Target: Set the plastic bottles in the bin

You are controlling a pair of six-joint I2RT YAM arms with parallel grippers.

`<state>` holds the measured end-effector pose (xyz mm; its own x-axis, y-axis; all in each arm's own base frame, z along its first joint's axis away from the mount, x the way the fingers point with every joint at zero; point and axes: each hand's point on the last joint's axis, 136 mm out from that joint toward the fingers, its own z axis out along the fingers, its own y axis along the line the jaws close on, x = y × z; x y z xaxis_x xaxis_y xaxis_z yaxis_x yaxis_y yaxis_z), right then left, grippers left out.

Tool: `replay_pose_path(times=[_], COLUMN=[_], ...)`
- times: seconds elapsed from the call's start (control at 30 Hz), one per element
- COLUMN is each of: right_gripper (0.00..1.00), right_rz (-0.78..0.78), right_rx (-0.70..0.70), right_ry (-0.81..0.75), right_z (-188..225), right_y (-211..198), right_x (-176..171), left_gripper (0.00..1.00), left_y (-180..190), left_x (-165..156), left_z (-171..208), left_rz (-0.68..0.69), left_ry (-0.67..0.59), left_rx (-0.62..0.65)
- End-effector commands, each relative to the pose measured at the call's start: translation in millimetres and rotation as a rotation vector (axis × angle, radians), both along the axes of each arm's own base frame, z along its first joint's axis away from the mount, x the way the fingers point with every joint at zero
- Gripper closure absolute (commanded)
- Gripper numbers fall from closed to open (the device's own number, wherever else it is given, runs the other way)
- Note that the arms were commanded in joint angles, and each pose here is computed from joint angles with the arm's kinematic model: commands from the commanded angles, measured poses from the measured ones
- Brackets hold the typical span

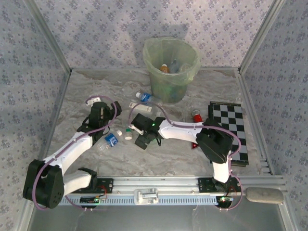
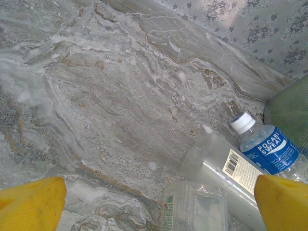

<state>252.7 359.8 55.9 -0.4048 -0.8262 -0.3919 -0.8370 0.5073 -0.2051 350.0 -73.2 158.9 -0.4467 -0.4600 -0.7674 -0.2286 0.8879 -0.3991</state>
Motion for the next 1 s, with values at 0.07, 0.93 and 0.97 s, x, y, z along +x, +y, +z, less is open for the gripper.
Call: replay_pose_path(times=[0.07,0.93,0.97], right_gripper=[0.02,0.08,0.10], right_rz=[0.028,0.004,0.003], right_rx=[-0.114,-0.217,-0.220], right_ry=[-0.020,0.009,0.010], right_z=[-10,-32,-33], right_y=[-16,-54,-54], right_x=[-4,-30,-30], left_gripper=[0.00,0.00,0.00], left_y=[-1,0,0], left_x=[2,1,1], left_z=[4,8,8], left_rz=[0.005,0.009,0.010], left_ry=[-0.012,-0.017,-0.017], left_rx=[-0.026,-0.036,-0.037])
